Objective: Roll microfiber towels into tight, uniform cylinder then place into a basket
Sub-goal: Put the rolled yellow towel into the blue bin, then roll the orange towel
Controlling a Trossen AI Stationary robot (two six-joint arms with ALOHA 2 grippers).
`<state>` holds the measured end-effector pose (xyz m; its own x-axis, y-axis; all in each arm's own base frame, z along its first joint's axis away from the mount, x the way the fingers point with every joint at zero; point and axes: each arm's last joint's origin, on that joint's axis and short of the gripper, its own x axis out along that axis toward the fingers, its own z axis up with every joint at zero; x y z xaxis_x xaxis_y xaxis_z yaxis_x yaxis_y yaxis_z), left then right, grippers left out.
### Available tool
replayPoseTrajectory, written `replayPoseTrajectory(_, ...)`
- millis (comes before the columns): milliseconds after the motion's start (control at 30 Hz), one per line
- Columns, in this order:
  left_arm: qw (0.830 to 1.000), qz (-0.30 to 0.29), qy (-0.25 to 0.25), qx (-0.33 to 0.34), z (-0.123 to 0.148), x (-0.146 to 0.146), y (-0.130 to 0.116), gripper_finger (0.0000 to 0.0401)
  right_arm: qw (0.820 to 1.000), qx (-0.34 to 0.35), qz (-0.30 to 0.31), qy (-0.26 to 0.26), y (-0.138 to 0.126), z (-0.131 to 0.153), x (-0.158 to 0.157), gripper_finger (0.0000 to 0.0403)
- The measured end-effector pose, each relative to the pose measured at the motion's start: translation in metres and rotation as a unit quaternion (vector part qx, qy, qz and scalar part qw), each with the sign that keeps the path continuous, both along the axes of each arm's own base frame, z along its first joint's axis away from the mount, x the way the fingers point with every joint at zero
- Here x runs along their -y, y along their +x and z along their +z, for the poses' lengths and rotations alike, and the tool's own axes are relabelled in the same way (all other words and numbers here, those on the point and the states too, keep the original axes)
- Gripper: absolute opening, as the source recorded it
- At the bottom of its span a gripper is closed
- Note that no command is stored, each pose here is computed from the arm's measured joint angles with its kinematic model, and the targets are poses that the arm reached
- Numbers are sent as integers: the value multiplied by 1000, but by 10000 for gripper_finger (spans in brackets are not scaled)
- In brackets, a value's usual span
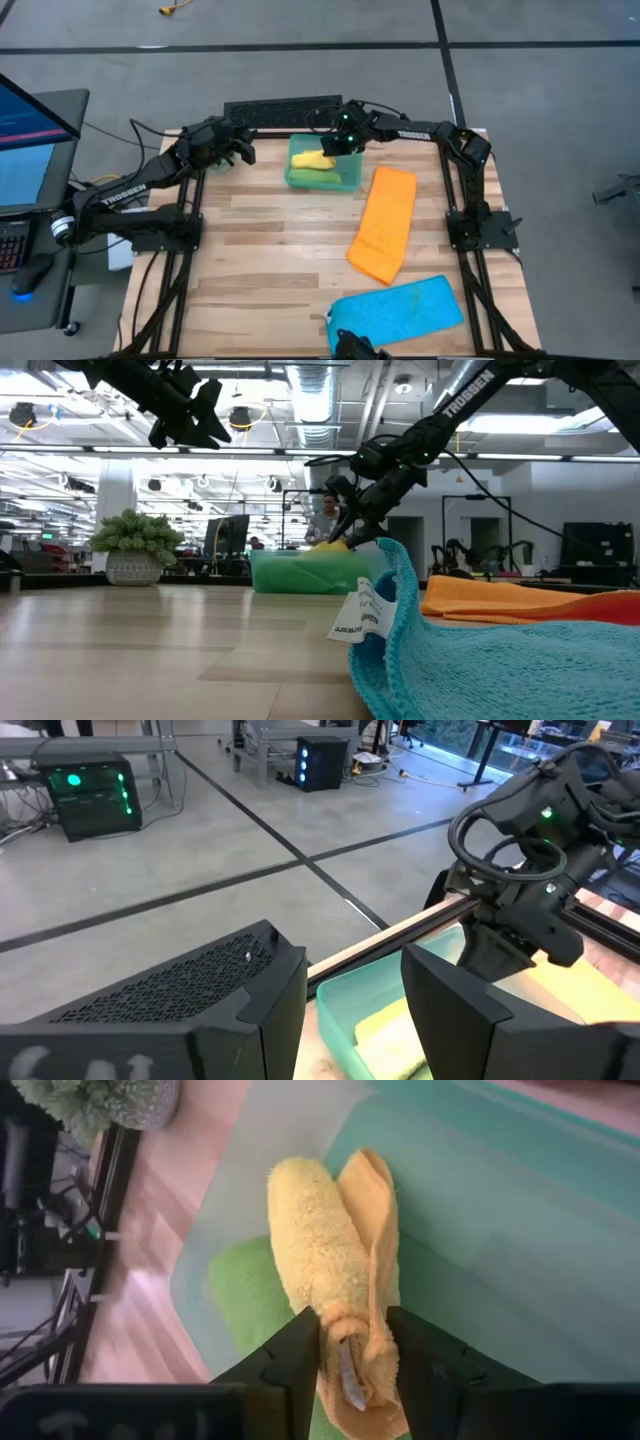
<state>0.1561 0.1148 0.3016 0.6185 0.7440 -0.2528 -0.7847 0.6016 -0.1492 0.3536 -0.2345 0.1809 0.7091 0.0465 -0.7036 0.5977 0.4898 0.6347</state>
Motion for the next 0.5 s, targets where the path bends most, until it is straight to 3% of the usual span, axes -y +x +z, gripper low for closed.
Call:
replayPoseTrajectory(200, 1000, 0, 0, 0, 0, 0, 0, 158, 1000, 3, -7, 3, -1, 0, 2, 163)
replayPoseTrajectory(367, 1000, 1, 0, 0, 0, 0, 0, 158, 999, -14, -37, -14, -2, 0, 4, 221)
replayPoseTrajectory(500, 1000, 0, 1, -2, 0, 0, 0, 158, 998, -18, -68, 3, -5, -1, 9, 258)
